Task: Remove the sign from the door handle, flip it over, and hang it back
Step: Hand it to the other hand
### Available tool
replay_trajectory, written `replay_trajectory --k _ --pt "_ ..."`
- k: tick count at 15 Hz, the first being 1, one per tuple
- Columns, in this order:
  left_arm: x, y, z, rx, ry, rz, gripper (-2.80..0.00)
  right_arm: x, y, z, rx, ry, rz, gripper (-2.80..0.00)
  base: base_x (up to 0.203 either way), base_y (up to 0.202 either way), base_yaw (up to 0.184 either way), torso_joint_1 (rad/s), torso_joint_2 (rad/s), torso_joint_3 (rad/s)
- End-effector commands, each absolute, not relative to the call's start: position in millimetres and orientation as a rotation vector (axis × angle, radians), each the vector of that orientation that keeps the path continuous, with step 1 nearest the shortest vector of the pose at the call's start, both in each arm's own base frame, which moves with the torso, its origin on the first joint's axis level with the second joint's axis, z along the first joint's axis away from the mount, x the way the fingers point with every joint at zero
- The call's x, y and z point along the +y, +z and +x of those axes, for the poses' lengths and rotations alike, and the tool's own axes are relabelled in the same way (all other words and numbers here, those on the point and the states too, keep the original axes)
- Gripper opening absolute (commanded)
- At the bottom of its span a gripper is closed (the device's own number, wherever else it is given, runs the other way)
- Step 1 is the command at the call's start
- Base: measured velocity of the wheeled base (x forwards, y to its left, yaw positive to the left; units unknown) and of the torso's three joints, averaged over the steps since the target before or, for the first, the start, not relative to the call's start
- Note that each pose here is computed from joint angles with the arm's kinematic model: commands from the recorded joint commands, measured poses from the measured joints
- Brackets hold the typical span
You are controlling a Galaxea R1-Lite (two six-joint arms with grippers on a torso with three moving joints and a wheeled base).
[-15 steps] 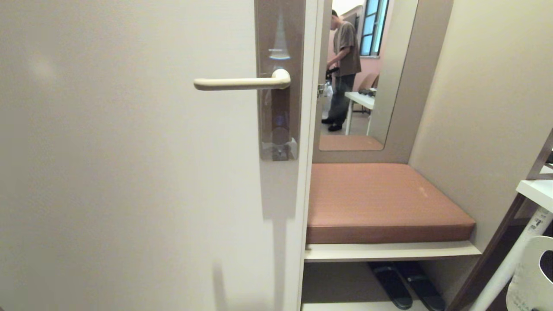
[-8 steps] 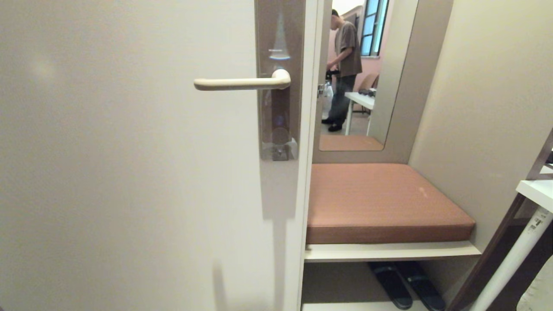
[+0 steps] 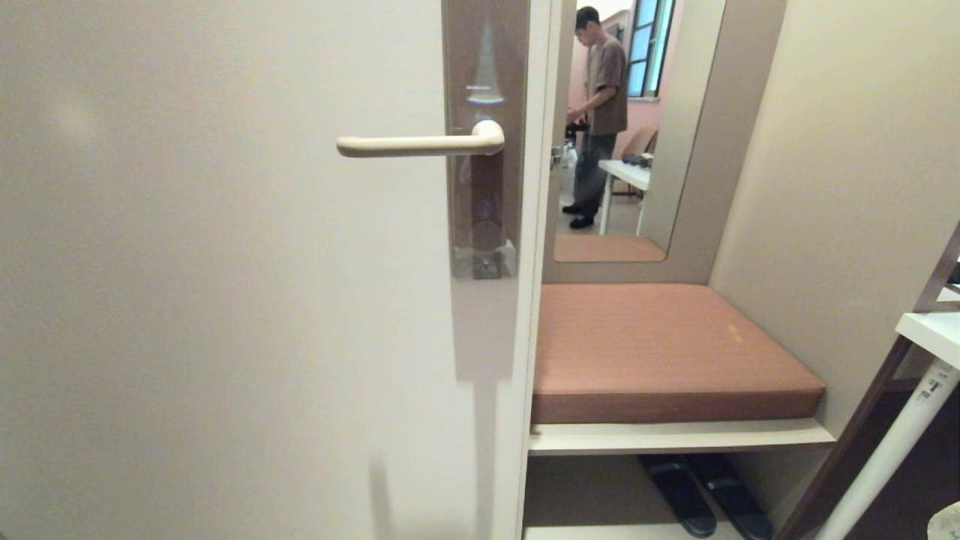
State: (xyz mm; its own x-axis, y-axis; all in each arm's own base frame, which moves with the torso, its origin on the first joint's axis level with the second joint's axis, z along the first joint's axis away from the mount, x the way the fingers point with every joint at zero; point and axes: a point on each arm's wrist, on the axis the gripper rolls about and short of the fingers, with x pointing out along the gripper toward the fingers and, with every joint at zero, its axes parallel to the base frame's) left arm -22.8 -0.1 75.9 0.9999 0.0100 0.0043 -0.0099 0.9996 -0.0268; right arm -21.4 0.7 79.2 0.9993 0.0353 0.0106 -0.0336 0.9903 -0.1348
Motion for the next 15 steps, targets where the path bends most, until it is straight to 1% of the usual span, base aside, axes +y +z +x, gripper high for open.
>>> replay_trajectory --k 1,6,15 --pt "-0.1 76.0 -22.8 -0.005 0.011 -0.028 -2.8 0.7 76.5 -22.8 -0.012 0.035 -0.134 -2.8 0.0 0.0 0.0 0.0 0.0 0.0" --pt "-0.1 76.0 -22.8 -0.005 0.011 -0.028 -2.8 0.5 75.2 -22.8 0.002 0.029 -0.086 -2.8 0.0 0.0 0.0 0.0 0.0 0.0" --pt "-0.1 76.0 -22.8 -0.005 0.011 -0.028 -2.8 0.5 75.2 -22.8 0.002 0.029 -0.086 -2.8 0.0 0.0 0.0 0.0 0.0 0.0"
